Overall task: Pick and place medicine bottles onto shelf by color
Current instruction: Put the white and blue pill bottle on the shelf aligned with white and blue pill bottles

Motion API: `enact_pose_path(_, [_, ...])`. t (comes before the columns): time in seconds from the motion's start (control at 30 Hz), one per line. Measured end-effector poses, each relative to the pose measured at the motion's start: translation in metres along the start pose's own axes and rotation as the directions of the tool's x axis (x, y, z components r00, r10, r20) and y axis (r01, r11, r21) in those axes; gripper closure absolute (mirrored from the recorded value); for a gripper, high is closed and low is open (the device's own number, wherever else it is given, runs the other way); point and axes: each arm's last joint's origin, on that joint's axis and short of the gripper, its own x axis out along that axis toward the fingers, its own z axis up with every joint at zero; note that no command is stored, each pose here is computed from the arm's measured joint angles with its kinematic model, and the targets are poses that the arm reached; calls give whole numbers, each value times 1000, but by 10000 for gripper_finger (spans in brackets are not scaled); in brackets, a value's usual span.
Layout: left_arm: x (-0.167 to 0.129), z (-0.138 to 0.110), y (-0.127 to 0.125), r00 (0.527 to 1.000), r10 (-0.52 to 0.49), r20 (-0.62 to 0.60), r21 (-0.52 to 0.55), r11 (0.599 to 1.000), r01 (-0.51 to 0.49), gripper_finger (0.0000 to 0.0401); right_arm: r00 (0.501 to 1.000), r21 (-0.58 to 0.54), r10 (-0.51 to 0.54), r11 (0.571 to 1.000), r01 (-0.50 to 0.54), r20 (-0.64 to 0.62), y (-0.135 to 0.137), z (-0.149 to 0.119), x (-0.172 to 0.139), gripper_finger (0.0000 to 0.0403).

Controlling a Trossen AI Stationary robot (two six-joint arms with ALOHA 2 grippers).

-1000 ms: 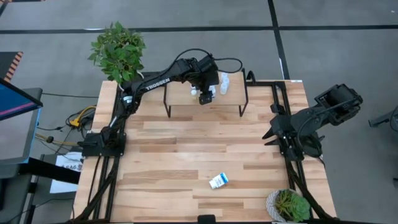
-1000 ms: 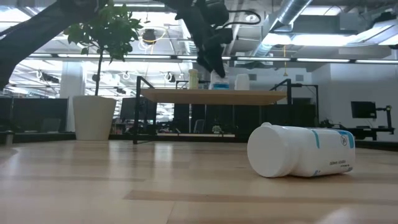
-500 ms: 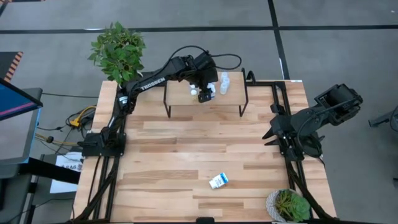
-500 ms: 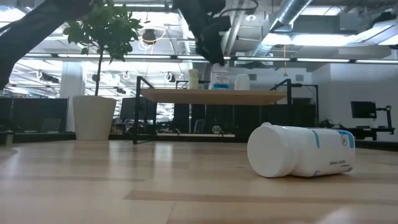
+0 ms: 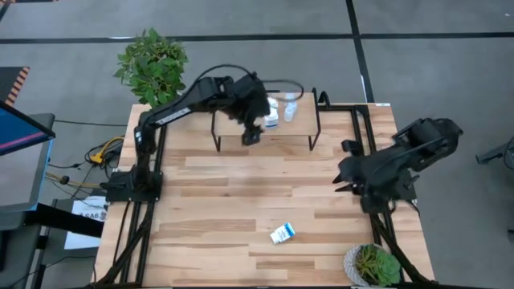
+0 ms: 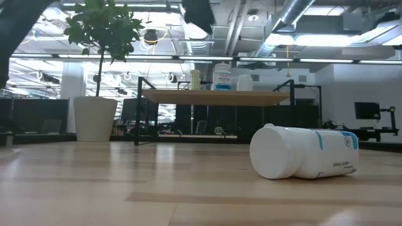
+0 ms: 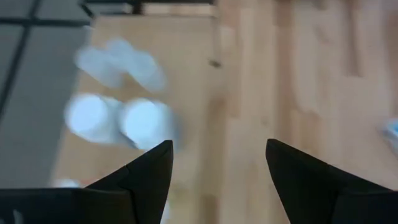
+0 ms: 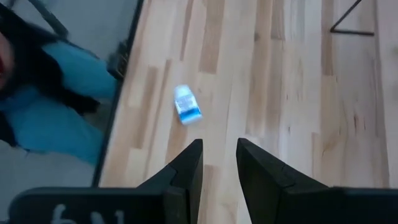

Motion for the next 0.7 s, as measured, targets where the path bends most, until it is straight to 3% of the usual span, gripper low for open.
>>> enact_pose_path(0.27, [-58,-25,-71,977,-118,-178,86,987,135,156,987,-30,-77,997,74,-143,4,15,58,283])
enact_pose_path(0.53, [-96,-31,-126,973,-203,-107,132,967,216,156,924,-34,-98,995,92,-371,16,29,139,283])
enact_pose_path(0.7, [-115,-46,-159,963,-244,-115,148,954,260,156,911,-94,-118,992,87,-395,38,16,149,283])
